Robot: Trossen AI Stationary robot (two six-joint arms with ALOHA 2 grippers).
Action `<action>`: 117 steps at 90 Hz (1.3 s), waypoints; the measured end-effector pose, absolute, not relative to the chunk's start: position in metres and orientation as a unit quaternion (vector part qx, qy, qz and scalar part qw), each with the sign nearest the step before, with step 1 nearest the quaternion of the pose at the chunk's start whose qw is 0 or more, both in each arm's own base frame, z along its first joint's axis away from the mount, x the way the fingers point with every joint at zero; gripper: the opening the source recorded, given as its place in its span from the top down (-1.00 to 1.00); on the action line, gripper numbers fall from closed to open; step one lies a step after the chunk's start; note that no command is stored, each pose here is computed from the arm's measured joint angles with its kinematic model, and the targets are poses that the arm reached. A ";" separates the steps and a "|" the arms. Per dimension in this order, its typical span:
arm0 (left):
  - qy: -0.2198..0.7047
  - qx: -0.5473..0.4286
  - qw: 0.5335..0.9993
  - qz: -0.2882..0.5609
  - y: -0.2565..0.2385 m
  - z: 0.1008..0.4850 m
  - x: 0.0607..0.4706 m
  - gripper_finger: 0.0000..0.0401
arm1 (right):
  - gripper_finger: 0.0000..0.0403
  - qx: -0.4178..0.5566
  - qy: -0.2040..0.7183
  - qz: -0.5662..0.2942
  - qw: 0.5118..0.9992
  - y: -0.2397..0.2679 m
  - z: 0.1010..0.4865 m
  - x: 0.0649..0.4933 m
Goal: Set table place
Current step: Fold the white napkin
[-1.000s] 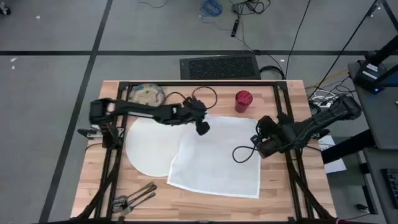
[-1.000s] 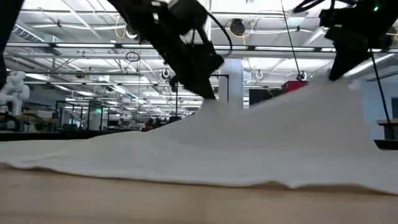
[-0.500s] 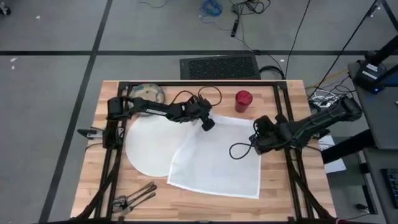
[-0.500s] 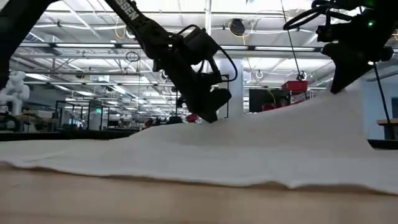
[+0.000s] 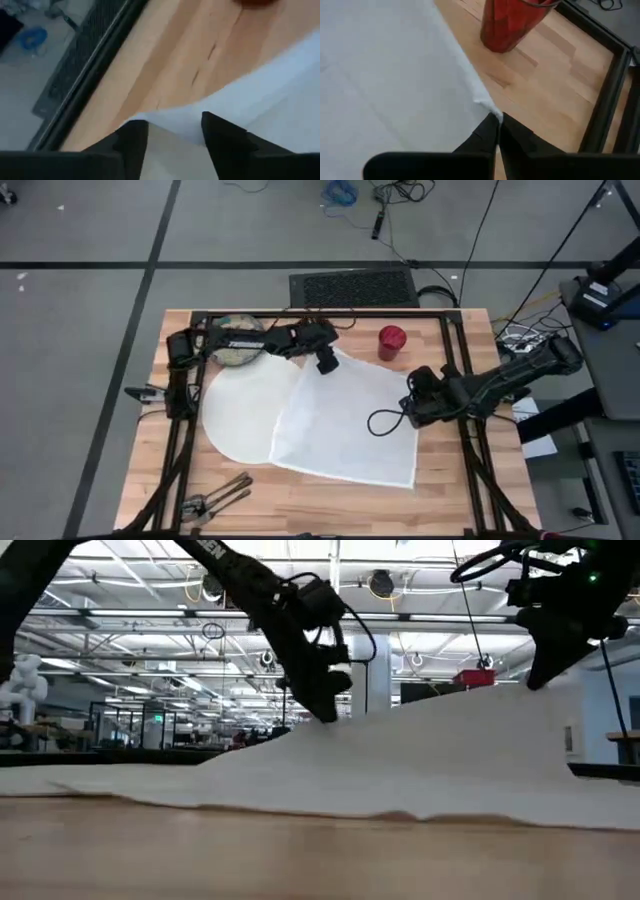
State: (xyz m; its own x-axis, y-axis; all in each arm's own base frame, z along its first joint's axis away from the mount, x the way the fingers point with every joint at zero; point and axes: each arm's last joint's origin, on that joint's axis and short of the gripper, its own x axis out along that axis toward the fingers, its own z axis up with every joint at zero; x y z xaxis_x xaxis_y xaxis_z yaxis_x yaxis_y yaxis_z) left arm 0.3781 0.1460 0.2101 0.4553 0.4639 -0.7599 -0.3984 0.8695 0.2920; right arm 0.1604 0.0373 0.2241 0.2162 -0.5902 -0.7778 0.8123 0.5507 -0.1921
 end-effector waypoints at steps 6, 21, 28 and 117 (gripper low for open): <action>0.462 0.052 0.850 0.249 0.145 0.222 0.372 0.11 | 1.00 0.128 0.434 -0.458 0.766 0.037 0.224 0.160; 0.493 0.058 0.834 0.241 0.142 0.234 0.357 0.11 | 1.00 0.130 0.440 -0.470 0.754 0.032 0.223 0.160; 0.504 0.054 0.828 0.240 0.142 0.231 0.356 0.11 | 1.00 0.126 0.440 -0.473 0.753 0.029 0.223 0.161; 0.573 -0.014 0.817 0.066 -0.020 0.185 0.354 0.11 | 1.00 0.259 0.522 -0.182 0.792 0.129 0.132 0.190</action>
